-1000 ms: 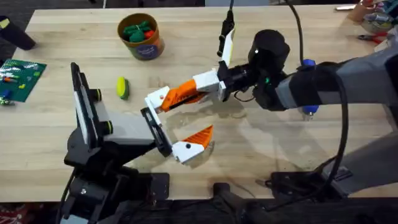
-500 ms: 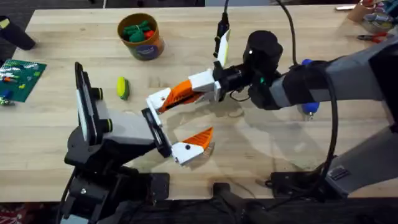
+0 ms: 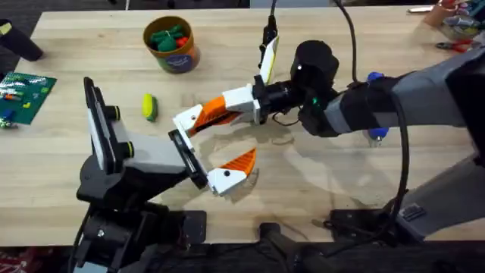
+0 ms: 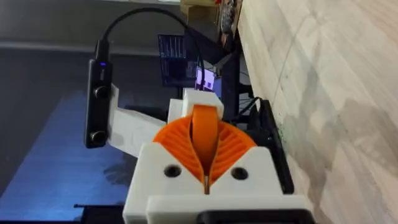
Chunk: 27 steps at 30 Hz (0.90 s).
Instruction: Pick up the gripper from the table and insert it into the empty holder that is missing its gripper. Then pick up a screw, insert it into the mounting hole, and use the screwdriver to tighten it. Finally, clean up the table by picking up the vegetable and placing it into the bucket.
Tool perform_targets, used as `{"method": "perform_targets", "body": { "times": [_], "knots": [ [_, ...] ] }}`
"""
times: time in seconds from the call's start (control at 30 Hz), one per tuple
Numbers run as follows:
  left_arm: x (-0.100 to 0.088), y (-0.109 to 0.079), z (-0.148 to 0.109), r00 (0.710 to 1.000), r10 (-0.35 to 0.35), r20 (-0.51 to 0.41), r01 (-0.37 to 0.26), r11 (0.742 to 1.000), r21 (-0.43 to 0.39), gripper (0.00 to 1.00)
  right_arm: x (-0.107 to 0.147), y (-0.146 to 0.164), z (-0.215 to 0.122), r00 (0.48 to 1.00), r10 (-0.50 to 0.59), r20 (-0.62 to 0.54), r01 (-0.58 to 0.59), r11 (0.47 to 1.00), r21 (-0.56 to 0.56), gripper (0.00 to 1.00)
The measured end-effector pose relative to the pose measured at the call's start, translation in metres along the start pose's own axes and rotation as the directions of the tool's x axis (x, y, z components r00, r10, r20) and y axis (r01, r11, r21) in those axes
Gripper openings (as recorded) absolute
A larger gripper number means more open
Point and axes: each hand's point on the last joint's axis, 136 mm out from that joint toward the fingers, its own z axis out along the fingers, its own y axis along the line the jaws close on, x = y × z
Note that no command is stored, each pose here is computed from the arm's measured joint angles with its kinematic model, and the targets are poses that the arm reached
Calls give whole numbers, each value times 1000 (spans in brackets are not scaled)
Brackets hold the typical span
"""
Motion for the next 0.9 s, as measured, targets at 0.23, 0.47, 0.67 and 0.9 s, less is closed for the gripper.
{"method": "perform_targets", "body": {
  "times": [0.23, 0.47, 0.67, 0.9],
  "knots": [
    [0, 1, 0, 1000, 0, 0, 0, 1000, -4, 987, -1, 0, 0, 1000, -1, 5, 1, 1000, 1, 24],
    [0, 1, 0, 1000, 0, 1, 0, 1000, -5, 987, -1, 0, 0, 1000, 0, 5, 0, 1000, 1, 22],
    [0, 1, 0, 1000, 0, 1, 0, 1000, -5, 987, -1, 0, 0, 1000, -1, 6, 1, 1000, 1, 23],
    [0, 1, 0, 1000, 0, 1, 0, 1000, -8, 987, -2, 0, 1, 1000, 0, 11, 0, 1000, 2, 23]
  ]
}}
